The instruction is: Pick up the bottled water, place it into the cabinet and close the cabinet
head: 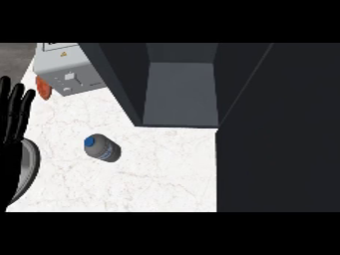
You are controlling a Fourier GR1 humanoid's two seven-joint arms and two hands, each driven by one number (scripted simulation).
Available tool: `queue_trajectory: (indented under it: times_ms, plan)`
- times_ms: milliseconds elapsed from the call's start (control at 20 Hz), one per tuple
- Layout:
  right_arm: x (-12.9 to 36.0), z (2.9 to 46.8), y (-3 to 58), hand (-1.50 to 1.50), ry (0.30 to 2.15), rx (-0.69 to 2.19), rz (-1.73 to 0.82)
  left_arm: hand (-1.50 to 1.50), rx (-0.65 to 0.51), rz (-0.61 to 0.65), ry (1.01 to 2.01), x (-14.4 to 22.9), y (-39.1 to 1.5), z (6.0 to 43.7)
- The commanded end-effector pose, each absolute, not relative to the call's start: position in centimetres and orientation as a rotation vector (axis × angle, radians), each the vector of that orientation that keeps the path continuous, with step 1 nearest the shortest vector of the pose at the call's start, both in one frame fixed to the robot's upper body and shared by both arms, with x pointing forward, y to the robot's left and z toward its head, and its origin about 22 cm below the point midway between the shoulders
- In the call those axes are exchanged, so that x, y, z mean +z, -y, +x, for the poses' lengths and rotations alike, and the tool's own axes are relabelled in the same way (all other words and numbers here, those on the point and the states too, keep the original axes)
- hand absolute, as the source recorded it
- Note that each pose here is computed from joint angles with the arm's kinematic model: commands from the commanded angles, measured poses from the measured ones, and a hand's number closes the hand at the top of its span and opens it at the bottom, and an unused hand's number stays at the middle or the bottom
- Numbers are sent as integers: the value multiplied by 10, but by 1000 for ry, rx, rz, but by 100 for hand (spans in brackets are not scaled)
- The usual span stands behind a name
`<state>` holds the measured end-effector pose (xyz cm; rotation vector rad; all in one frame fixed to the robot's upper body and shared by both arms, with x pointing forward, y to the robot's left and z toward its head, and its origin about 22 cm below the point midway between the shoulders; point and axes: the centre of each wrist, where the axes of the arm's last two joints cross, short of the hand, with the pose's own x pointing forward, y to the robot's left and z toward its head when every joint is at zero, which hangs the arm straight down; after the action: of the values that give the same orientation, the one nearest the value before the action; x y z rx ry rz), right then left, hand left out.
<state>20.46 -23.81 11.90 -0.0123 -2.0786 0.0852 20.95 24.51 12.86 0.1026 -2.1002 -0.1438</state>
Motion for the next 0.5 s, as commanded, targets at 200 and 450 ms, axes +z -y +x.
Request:
queue_trajectory:
  times_ms: [200, 450]
  plan:
    - [129, 191, 236, -150, 2119, 171, -45, -150, -470, -485, 2124, 129, -219, 206]
    - [99, 169, 224, -150, 1829, -78, 282, -150, -279, -628, 1612, 73, -221, 185]
